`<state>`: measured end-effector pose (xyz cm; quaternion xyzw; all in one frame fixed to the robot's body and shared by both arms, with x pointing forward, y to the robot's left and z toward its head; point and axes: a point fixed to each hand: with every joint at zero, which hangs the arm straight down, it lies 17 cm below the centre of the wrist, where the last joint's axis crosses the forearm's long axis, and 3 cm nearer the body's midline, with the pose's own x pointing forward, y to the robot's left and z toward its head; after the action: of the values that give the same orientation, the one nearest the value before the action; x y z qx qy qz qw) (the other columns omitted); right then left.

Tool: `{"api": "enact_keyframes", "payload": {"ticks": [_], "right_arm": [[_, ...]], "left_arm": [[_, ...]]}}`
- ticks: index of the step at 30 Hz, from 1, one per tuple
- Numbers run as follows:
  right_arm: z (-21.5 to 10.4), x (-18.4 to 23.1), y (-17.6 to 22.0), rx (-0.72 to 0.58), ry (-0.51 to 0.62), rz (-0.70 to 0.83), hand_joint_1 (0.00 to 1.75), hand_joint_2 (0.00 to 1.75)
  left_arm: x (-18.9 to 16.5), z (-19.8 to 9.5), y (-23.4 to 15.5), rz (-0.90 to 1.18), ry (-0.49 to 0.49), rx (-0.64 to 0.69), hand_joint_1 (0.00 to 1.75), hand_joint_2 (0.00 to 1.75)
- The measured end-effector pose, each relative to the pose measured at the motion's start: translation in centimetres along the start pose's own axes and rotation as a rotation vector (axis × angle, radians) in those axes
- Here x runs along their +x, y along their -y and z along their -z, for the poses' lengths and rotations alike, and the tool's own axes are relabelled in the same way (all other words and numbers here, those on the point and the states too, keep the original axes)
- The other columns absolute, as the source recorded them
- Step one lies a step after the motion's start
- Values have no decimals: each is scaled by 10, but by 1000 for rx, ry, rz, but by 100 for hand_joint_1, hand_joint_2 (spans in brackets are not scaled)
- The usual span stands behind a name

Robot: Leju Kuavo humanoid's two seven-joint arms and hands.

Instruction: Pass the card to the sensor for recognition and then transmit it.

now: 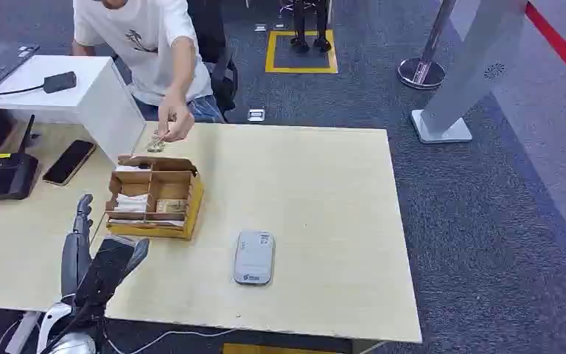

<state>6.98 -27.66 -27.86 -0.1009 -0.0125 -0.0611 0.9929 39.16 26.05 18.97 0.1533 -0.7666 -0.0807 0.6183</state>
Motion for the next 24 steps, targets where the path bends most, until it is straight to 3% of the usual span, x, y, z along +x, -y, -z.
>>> {"api": "enact_keyframes", "payload": {"ticks": [13,19,24], "right_arm": [[0,0,-1,6,1,-3,0,0],[0,2,-1,4,4,-18,0,0],[0,2,-1,5,5,-20,0,0]], "left_arm": [[-7,11,-12,191,-38,38,0,175],[-22,24,-36,657,-142,80,0,175],[-21,32,-46,821,-166,91,0,175]]}}
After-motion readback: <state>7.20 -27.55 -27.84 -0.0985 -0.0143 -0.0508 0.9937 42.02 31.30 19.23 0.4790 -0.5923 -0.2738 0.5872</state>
